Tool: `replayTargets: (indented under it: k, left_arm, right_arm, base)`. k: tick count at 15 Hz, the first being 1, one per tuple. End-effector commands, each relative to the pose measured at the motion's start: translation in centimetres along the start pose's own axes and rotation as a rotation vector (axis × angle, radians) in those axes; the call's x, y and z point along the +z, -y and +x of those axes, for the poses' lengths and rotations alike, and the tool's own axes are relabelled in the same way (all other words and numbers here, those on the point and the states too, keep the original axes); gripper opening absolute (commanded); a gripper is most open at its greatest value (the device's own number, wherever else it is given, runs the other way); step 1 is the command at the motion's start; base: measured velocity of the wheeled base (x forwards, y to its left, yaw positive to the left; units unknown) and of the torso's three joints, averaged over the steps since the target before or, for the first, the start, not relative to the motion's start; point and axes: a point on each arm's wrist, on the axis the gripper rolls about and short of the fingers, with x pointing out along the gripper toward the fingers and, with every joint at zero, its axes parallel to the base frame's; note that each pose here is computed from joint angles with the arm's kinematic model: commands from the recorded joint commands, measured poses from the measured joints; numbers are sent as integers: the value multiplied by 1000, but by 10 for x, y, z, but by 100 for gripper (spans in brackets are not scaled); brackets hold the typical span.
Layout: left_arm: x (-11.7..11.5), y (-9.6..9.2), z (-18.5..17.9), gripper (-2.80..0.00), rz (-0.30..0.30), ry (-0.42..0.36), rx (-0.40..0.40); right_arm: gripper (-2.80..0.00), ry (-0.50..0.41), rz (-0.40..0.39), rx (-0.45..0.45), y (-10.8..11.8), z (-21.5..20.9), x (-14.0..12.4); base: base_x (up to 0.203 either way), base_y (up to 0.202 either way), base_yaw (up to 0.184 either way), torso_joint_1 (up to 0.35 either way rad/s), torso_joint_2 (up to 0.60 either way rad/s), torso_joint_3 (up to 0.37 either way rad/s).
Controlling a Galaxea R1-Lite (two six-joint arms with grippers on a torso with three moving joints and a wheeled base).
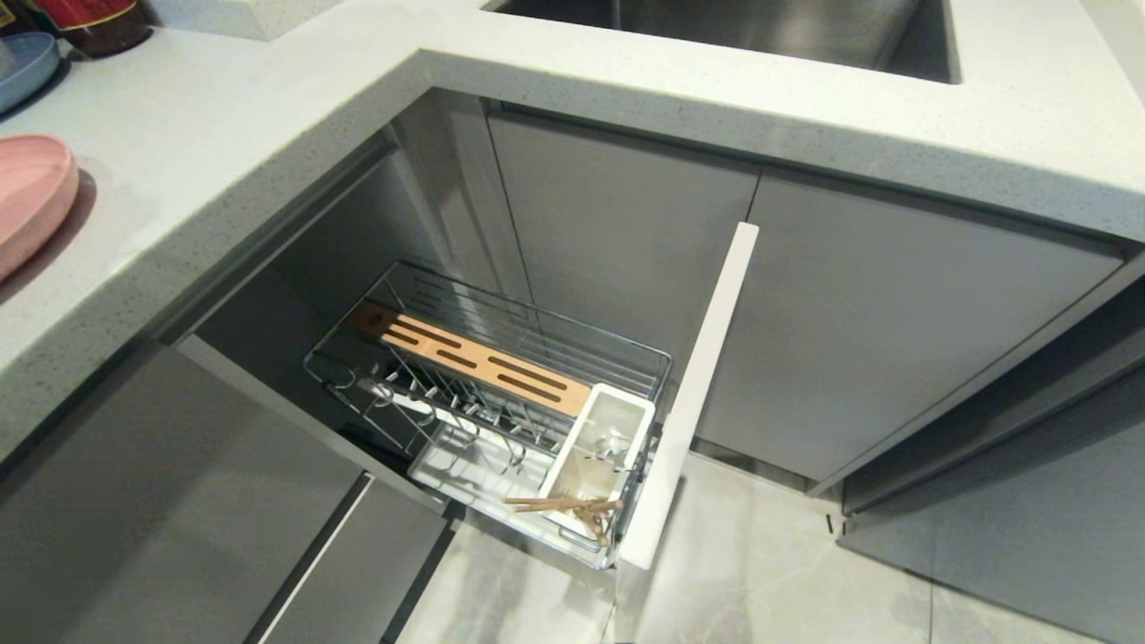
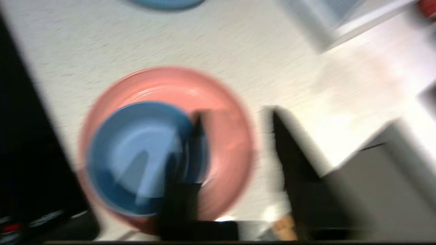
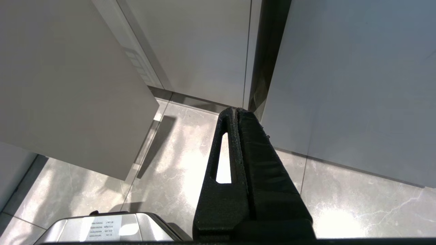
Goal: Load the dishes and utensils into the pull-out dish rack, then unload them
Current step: Take the chopsticks out of the cupboard
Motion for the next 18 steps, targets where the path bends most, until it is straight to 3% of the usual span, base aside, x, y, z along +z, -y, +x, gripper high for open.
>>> replayTargets:
  k: [1, 4, 6, 10, 16, 18]
  left_arm:
    - [4, 8, -15, -280, -117, 23, -104]
    - [5, 19, -24, -280, -275, -5, -252]
    - [0, 25, -26, -280, -309, -70, -334]
    - [-26, 40, -20, -280, -298, -279, -480]
    - [-66, 65, -9, -280, -226, -507, -579]
    - [-84, 77, 0, -280, -186, -583, -574]
  right_arm:
    - [-280, 5, 1, 0, 0, 0, 0]
    - [-280, 5, 1, 0, 0, 0, 0]
    - [-280, 5, 1, 0, 0, 0, 0]
    - [-280, 5, 1, 0, 0, 0, 0]
    - [-280, 5, 1, 0, 0, 0, 0]
    - [-280, 5, 1, 0, 0, 0, 0]
  base:
    - [0, 0, 0, 0, 0, 0]
    - [0, 0, 0, 0, 0, 0]
    - [0, 0, 0, 0, 0, 0]
    - [0, 0, 0, 0, 0, 0]
    - [0, 0, 0, 0, 0, 0]
    - [0, 0, 0, 0, 0, 0]
